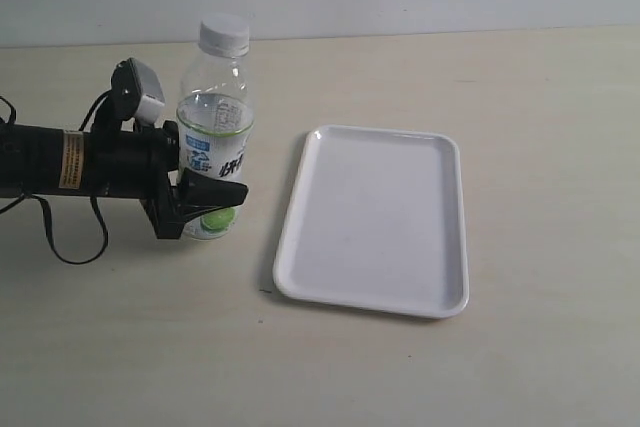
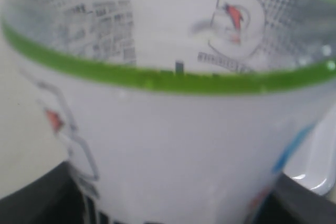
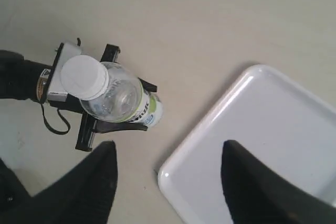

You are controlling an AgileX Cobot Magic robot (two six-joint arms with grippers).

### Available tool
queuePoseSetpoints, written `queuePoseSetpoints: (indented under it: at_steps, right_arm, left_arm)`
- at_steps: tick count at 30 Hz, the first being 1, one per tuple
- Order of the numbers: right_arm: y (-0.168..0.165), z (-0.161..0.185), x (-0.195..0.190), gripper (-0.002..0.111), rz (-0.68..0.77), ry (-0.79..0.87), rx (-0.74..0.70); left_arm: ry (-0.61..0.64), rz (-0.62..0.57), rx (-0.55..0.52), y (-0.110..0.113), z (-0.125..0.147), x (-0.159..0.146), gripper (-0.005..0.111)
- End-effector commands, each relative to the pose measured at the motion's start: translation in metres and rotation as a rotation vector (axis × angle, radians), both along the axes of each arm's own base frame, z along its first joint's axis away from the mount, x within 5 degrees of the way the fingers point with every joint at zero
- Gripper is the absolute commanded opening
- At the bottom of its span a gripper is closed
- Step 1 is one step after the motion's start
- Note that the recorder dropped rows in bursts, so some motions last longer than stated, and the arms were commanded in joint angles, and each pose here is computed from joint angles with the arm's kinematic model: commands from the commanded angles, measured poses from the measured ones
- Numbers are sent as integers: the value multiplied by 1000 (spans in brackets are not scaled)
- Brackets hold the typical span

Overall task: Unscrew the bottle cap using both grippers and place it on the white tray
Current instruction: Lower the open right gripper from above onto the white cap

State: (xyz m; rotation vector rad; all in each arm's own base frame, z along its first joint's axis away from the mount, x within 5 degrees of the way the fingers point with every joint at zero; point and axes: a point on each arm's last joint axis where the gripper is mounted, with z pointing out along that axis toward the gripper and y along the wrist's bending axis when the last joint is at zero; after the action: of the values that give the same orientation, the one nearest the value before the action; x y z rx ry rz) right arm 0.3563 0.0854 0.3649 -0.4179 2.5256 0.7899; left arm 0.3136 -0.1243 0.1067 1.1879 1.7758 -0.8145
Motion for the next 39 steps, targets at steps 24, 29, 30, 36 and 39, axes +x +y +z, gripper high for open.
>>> queuePoseSetpoints:
  at_steps: [24,29,30,36,39]
  right_arm:
    - [105,-65,33,69,195,136,-18]
    - [118,-62,31,70,231,80,16]
    - [120,-63,30,70,237,75,7]
    - [131,-67,26,70,257,25,-75]
    - [132,-66,26,70,252,25,-64]
  left_arm:
    - [-129,-45,91,3,2,3,0]
    - [-141,-55,102,3,1,3,0]
    - [-141,-55,102,3,1,3,0]
    - [-140,-53,110,4,1,3,0]
    - [-140,-50,116,4,0,3,0]
